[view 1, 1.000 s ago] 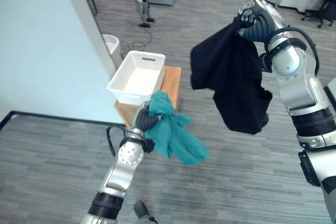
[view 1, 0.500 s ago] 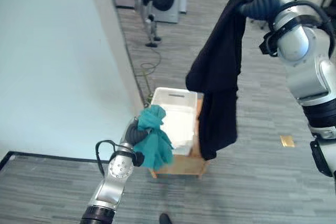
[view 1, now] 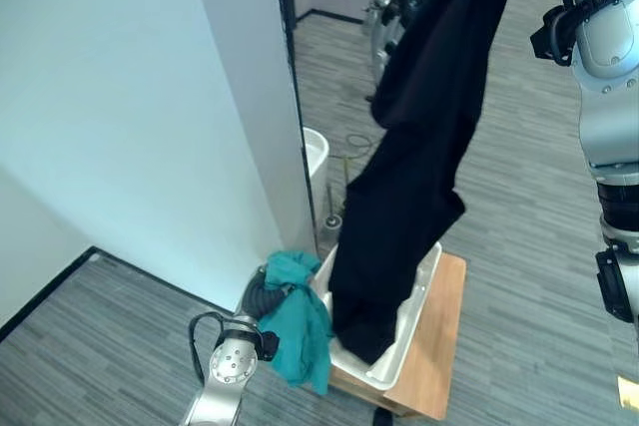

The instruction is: Pick up bed clothes into laundry basket.

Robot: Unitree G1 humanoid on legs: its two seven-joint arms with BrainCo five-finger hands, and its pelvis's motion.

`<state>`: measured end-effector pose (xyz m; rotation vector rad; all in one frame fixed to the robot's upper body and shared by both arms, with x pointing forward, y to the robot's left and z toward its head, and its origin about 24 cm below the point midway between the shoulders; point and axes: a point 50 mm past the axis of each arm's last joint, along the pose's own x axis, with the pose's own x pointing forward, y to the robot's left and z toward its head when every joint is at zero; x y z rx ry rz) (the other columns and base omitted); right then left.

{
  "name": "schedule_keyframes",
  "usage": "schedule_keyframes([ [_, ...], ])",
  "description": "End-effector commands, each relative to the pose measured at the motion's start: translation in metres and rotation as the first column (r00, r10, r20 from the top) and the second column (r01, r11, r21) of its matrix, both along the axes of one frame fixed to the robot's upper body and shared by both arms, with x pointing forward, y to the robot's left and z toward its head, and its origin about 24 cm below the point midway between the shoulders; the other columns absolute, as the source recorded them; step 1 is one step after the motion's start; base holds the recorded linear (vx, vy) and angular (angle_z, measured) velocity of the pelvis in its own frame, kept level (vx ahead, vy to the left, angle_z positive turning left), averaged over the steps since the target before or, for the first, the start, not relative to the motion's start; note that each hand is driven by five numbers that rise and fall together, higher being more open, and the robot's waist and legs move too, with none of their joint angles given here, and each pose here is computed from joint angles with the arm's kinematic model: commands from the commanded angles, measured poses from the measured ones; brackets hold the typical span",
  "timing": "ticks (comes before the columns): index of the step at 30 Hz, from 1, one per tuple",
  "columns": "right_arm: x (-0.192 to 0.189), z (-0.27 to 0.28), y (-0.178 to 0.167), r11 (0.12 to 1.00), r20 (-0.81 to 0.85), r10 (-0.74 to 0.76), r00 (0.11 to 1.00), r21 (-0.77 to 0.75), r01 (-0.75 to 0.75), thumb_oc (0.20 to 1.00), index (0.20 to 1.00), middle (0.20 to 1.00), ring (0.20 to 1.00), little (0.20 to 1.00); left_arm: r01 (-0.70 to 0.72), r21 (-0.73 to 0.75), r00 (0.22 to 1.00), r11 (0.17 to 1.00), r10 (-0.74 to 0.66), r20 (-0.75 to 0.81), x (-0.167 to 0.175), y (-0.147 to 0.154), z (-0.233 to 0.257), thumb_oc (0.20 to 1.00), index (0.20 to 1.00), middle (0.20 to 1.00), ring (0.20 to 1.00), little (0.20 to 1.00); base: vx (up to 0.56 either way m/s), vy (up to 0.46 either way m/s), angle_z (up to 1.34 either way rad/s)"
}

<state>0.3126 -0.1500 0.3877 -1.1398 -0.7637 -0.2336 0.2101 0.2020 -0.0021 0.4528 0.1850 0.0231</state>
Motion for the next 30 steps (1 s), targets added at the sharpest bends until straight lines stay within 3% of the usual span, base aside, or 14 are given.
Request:
schedule_keyframes([
  [1,-0.007,0.022,0.006,1.000,0.090,-0.002,0.996,0.006,0.001,0.200,0.200,0.200,0.200,0.200,0.088,-0.010,0.969,0.996,-0.083,0.232,0.033,-0.016,0.043,0.200,0.200,0.200,0.200,0.200,0.05,0.003,-0.17],
  [6,-0.004,0.015,0.022,0.999,0.055,0.040,0.998,-0.034,-0.038,0.200,0.200,0.200,0.200,0.200,0.070,-0.021,0.973,0.997,-0.063,0.223,0.032,-0.014,0.039,0.200,0.200,0.200,0.200,0.200,0.03,-0.005,-0.08],
  [12,0.006,-0.001,0.017,0.999,-0.008,0.029,1.000,-0.019,-0.029,0.200,0.200,0.200,0.200,0.200,0.056,-0.026,0.976,0.998,-0.049,0.212,0.031,-0.012,0.036,0.200,0.200,0.200,0.200,0.200,0.00,-0.002,-0.01],
  [21,0.045,-0.095,0.009,0.997,-0.288,0.022,0.958,0.078,0.001,0.200,0.200,0.200,0.200,0.200,0.070,-0.033,0.978,0.997,-0.062,0.197,0.033,-0.018,0.032,0.200,0.200,0.200,0.200,0.200,0.00,0.000,0.00],
  [22,0.058,-0.143,0.007,0.995,-0.421,0.003,0.907,0.096,0.041,0.200,0.200,0.200,0.200,0.200,0.091,-0.039,0.978,0.995,-0.082,0.194,0.035,-0.023,0.032,0.200,0.200,0.200,0.200,0.200,0.01,-0.003,0.03],
  [24,0.064,-0.169,0.007,0.993,-0.485,-0.002,0.874,0.099,0.058,0.200,0.200,0.200,0.200,0.200,0.103,-0.040,0.977,0.994,-0.093,0.190,0.036,-0.026,0.032,0.200,0.200,0.200,0.200,0.200,0.00,-0.005,0.05],
  [26,0.068,-0.238,0.011,0.990,-0.643,-0.018,0.765,0.094,0.102,0.200,0.200,0.200,0.200,0.200,0.142,-0.044,0.975,0.989,-0.132,0.181,0.041,-0.033,0.030,0.200,0.200,0.200,0.200,0.200,0.03,0.000,0.07],
  [30,0.068,-0.287,0.027,0.990,-0.739,-0.013,0.673,0.086,0.113,0.200,0.200,0.200,0.200,0.200,0.197,-0.058,0.967,0.979,-0.184,0.174,0.047,-0.044,0.029,0.200,0.200,0.200,0.200,0.200,0.03,-0.001,0.14],
])
